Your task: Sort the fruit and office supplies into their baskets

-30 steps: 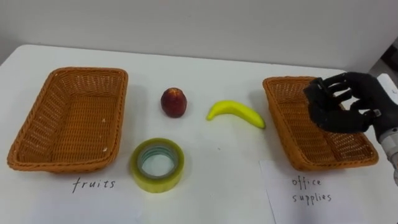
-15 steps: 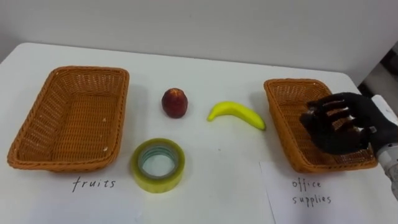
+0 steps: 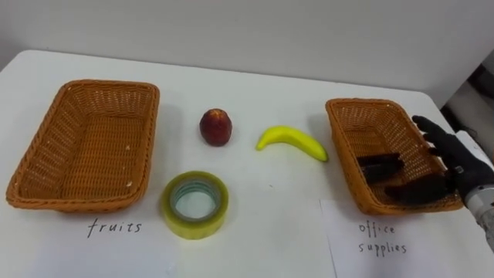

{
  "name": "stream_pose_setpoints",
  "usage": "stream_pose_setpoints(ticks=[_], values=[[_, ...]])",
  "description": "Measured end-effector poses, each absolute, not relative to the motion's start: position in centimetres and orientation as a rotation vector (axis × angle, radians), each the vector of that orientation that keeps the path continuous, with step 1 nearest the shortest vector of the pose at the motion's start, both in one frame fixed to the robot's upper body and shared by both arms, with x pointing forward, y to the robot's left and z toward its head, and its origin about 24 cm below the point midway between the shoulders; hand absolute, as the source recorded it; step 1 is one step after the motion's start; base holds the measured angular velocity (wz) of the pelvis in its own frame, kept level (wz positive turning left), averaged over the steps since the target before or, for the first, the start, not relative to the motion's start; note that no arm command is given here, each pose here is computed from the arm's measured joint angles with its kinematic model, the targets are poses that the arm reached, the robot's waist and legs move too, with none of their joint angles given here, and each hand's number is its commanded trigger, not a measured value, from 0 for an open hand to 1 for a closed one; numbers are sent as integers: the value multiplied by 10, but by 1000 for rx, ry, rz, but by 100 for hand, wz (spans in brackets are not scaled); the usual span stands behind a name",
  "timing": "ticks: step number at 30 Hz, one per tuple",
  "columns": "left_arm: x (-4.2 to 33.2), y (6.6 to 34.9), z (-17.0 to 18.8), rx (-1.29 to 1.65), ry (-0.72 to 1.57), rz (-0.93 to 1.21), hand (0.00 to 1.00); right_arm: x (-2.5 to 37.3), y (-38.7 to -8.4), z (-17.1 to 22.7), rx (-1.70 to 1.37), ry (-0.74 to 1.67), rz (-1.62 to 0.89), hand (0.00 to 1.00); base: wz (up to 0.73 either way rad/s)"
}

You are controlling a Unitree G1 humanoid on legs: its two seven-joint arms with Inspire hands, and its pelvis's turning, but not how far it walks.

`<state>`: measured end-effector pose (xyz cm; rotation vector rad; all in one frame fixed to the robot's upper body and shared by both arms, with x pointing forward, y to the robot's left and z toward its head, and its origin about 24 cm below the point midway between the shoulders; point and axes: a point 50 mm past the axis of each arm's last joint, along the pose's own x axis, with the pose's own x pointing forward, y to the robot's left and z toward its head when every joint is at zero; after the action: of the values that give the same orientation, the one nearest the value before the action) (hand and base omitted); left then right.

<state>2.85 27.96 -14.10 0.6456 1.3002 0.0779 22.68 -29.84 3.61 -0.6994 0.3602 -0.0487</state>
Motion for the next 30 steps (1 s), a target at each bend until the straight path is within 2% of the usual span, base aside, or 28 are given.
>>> stream_pose_setpoints(ticks=[25, 30], values=[[30, 280, -140, 655, 1291, 88, 0, 227, -298, 36, -702, 375, -35, 0, 0], [31, 280, -140, 657, 1286, 90, 0, 230, -294, 47, -744, 325, -35, 0, 0]])
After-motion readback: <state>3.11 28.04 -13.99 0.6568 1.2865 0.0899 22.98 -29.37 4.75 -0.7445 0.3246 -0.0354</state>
